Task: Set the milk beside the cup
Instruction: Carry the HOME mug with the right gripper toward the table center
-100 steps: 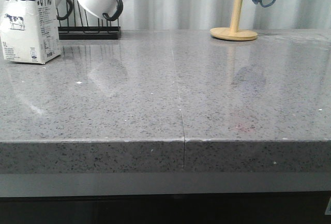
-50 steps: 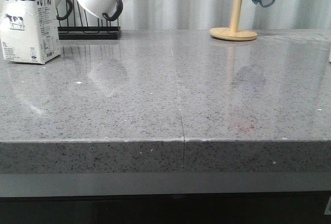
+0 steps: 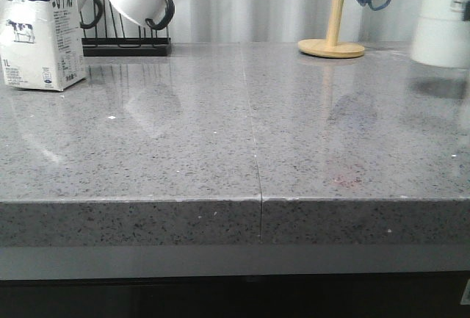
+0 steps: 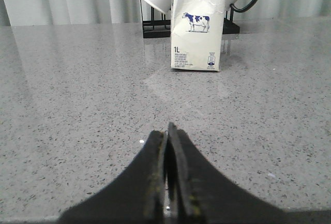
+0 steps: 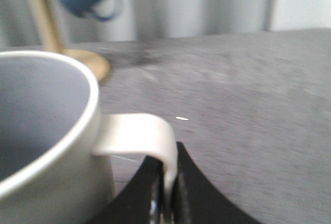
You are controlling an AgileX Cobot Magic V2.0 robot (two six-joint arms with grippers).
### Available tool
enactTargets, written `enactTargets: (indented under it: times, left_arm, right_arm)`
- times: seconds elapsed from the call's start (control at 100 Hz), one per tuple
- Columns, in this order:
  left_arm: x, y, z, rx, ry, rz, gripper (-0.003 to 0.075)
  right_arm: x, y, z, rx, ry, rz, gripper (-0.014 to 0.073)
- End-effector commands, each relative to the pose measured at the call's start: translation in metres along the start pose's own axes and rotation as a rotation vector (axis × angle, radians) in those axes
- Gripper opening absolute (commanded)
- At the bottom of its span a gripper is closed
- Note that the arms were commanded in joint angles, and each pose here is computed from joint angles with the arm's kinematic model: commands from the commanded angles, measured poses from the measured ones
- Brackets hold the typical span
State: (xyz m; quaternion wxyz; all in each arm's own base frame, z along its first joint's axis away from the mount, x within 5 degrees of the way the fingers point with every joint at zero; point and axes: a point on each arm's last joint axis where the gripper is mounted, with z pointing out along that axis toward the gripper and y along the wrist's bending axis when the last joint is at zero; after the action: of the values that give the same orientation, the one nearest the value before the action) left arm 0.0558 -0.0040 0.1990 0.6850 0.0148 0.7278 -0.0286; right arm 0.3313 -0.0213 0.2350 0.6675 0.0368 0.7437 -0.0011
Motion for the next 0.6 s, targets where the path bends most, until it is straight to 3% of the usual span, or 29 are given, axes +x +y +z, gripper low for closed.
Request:
enactTargets:
  times: [0.0,0.34,0.59]
  left_arm:
    - [0.005,0.001,0.000,-0.007,-0.076,-0.018,-0.0021]
    - [0.005,0.001,0.000,-0.007,-0.076,-0.018,-0.0021]
    - [0.005,0.001,0.000,-0.007,-0.076,-0.018,-0.0021]
  right_arm:
    - [-0.029,0.024,-0.006,-0.082,-0.142,-0.012,-0.0068]
    - [-0.028,0.126,-0.015,-0.381,-0.085,-0.031,-0.0067]
    - [-0.018,0.161,-0.002,-0.461,-0.078,-0.036,-0.0067]
